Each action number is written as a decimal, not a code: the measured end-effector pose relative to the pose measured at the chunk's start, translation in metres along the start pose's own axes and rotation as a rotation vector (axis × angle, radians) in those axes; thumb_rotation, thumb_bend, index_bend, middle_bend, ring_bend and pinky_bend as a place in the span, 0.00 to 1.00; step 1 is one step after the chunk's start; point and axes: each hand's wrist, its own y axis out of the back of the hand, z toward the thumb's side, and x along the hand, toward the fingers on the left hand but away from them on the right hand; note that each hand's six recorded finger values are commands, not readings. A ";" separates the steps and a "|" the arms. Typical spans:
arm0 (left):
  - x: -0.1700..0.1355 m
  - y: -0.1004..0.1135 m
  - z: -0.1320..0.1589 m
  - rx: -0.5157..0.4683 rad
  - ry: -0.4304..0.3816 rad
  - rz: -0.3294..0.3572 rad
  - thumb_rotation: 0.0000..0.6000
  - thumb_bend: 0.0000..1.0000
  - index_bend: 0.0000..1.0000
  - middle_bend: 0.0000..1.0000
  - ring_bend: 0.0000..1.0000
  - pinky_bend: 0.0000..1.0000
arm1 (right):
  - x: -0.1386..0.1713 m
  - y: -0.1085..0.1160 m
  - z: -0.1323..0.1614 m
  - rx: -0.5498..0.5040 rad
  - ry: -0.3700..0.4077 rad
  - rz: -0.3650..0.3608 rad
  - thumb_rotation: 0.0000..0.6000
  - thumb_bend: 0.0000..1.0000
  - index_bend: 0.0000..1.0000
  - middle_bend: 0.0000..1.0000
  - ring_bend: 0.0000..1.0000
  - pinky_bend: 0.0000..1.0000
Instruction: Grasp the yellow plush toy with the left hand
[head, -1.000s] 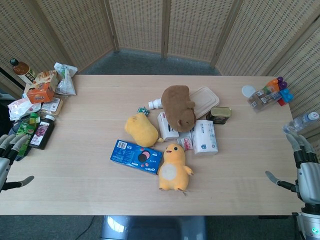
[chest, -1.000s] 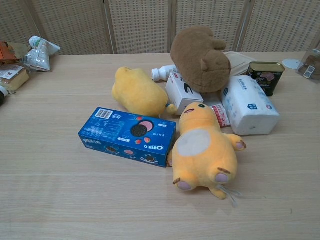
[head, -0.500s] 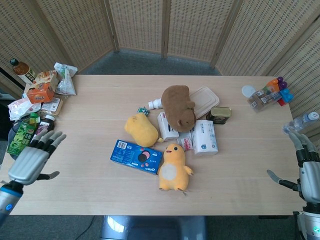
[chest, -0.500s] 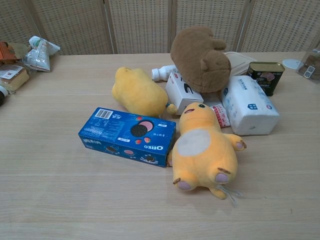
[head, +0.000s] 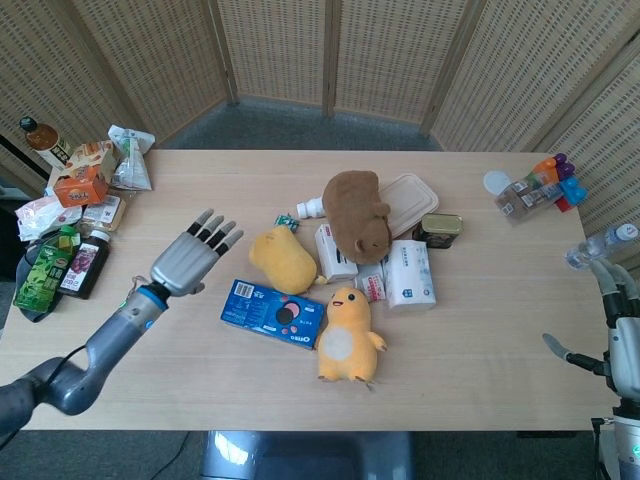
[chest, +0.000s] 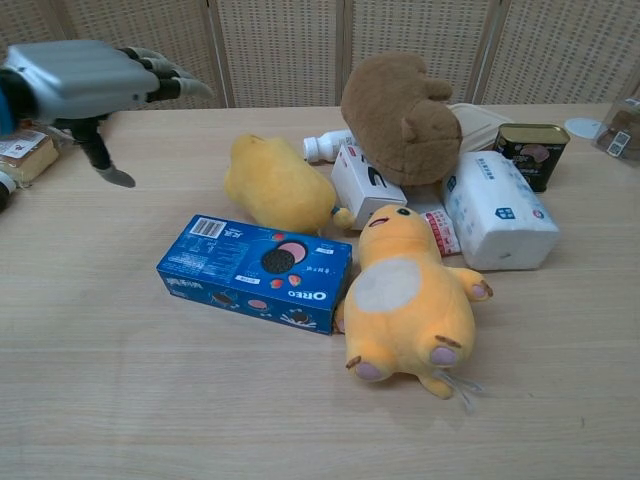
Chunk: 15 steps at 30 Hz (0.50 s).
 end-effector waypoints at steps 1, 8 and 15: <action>0.013 -0.002 0.006 0.011 0.001 -0.008 1.00 0.00 0.00 0.00 0.00 0.00 | -0.001 0.000 -0.002 0.000 -0.005 -0.002 1.00 0.00 0.00 0.00 0.00 0.00; 0.072 -0.014 0.046 0.047 -0.007 -0.058 1.00 0.00 0.00 0.00 0.00 0.00 | -0.006 0.000 -0.011 -0.005 -0.033 -0.001 1.00 0.00 0.00 0.00 0.00 0.00; 0.106 -0.024 0.079 0.048 0.004 -0.083 1.00 0.01 0.10 0.05 0.03 0.05 | -0.008 0.000 -0.014 -0.009 -0.043 0.001 1.00 0.00 0.00 0.00 0.00 0.00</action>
